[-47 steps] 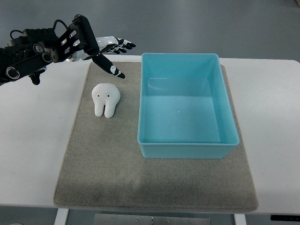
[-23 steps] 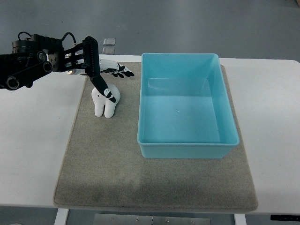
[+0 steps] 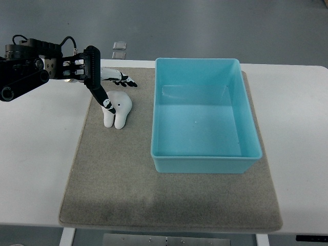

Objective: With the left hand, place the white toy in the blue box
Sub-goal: 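Lower the left hand onto the white toy and close the fingers, then lift the white toy with the left hand toward the blue box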

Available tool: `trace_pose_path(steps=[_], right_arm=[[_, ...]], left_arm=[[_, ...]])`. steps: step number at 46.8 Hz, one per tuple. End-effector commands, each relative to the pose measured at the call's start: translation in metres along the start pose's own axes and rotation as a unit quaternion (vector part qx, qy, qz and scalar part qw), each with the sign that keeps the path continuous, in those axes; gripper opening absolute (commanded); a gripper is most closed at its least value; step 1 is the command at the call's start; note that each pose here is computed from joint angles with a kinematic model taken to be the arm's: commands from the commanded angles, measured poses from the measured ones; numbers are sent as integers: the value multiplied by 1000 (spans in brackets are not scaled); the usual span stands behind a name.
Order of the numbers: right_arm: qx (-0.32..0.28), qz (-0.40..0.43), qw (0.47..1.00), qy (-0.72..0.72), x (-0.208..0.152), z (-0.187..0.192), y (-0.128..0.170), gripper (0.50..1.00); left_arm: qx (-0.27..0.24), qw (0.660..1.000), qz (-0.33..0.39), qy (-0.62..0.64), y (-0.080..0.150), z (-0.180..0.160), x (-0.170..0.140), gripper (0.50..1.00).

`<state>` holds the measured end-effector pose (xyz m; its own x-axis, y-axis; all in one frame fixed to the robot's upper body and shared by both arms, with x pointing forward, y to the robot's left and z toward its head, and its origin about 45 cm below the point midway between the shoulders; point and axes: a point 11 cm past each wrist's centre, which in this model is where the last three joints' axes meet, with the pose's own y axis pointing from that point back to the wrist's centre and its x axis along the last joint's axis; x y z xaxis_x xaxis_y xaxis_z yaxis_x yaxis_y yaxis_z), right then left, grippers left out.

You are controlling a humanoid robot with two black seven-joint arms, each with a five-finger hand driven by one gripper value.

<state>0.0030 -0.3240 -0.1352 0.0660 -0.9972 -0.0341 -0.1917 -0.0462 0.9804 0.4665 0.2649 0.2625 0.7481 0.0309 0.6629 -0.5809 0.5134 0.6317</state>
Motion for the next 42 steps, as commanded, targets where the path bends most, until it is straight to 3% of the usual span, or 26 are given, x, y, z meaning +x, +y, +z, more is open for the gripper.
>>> trace_pose_path(steps=[1,10,23,31,42], right_arm=[[0,0,1000,0,0,0,0,936],[0,0,1000,0,0,0,0,936],[0,0,1000,0,0,0,0,936],[0,0,1000,0,0,0,0,936],[0,0,1000,0,0,0,0,936]], left_arm=[[-1,1000,-1,0,-1,1,-1,966],[-1,1000,-4,2,-1,-2,-4,962],[8,1000,-8,-17,-3,-4,-7,891],[8,999,22,-28,-3,-5,-2,808],[7,999,34,-34,-4,-4,0,636]])
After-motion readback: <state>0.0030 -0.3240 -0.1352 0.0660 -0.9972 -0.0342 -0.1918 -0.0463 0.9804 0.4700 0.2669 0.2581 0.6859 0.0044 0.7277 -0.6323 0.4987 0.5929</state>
